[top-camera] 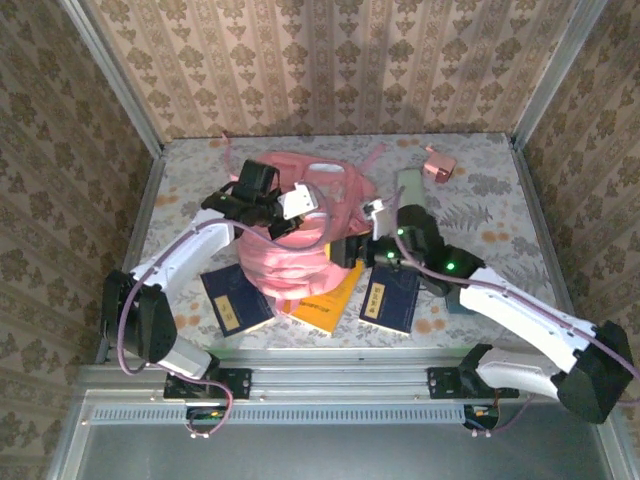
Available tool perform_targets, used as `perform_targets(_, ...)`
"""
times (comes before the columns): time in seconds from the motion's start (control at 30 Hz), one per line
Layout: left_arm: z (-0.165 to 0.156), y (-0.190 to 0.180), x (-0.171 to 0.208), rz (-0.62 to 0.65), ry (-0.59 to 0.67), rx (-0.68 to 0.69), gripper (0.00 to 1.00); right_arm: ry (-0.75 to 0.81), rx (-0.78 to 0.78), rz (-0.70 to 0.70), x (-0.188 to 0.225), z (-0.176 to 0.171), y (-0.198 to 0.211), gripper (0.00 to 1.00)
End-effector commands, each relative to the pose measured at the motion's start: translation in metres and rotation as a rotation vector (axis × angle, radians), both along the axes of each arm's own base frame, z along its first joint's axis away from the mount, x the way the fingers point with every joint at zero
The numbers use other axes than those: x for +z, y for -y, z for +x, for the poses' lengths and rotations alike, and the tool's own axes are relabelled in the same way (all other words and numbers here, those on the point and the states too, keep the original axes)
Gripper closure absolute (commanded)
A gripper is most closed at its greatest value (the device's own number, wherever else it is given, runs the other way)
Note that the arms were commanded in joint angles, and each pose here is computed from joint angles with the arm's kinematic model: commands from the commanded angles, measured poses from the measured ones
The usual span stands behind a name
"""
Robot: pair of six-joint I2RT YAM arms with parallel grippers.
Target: Pack the student bag
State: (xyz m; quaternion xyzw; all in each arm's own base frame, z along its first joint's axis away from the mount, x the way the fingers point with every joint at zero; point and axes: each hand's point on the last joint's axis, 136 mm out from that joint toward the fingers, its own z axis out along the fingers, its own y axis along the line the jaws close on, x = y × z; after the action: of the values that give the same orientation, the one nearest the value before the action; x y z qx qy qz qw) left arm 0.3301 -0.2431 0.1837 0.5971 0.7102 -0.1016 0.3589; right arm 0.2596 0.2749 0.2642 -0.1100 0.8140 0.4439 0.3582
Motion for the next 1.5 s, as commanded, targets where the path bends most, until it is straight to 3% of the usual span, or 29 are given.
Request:
perform_targets(0.0,0.009,0.005,0.025,-0.042,0.185,-0.064,1.00,-0.115,-0.150,-0.037,-0.014,0.026,0.031,0.24)
perform_targets(0.23,-0.018,0.016,0.007,0.074,0.290,-0.260,1.00,-0.272,-0.329,-0.321,-0.053,0.083,0.053,0.27)
perform_targets(0.3,-0.021,0.020,0.004,0.097,0.312,-0.297,1.00,-0.358,-0.363,-0.369,-0.067,0.098,0.052,0.33)
perform_targets(0.4,-0.022,0.022,0.003,0.109,0.332,-0.315,1.00,-0.443,-0.360,-0.371,-0.082,0.116,0.036,0.40)
perform_targets(0.63,-0.018,0.019,0.000,0.124,0.343,-0.317,1.00,-0.523,-0.280,-0.336,-0.110,0.133,0.005,0.42)
perform_targets(0.93,-0.023,0.020,-0.002,0.108,0.334,-0.330,1.00,-0.513,-0.122,-0.156,-0.119,0.153,-0.046,0.47)
perform_targets(1.03,-0.025,0.021,-0.001,0.095,0.331,-0.331,1.00,-0.509,-0.101,-0.118,-0.119,0.158,-0.054,0.61)
perform_targets(1.13,-0.020,0.022,0.002,0.088,0.334,-0.296,1.00,-0.527,-0.053,-0.056,-0.118,0.158,-0.066,0.98)
perform_targets(1.27,-0.011,0.023,0.028,-0.011,0.313,-0.158,0.65,-0.508,-0.083,-0.015,-0.105,0.165,-0.066,1.00)
perform_targets(1.47,0.007,0.002,0.109,-0.259,0.149,0.264,0.49,-0.457,-0.176,0.059,-0.061,0.183,-0.062,1.00)
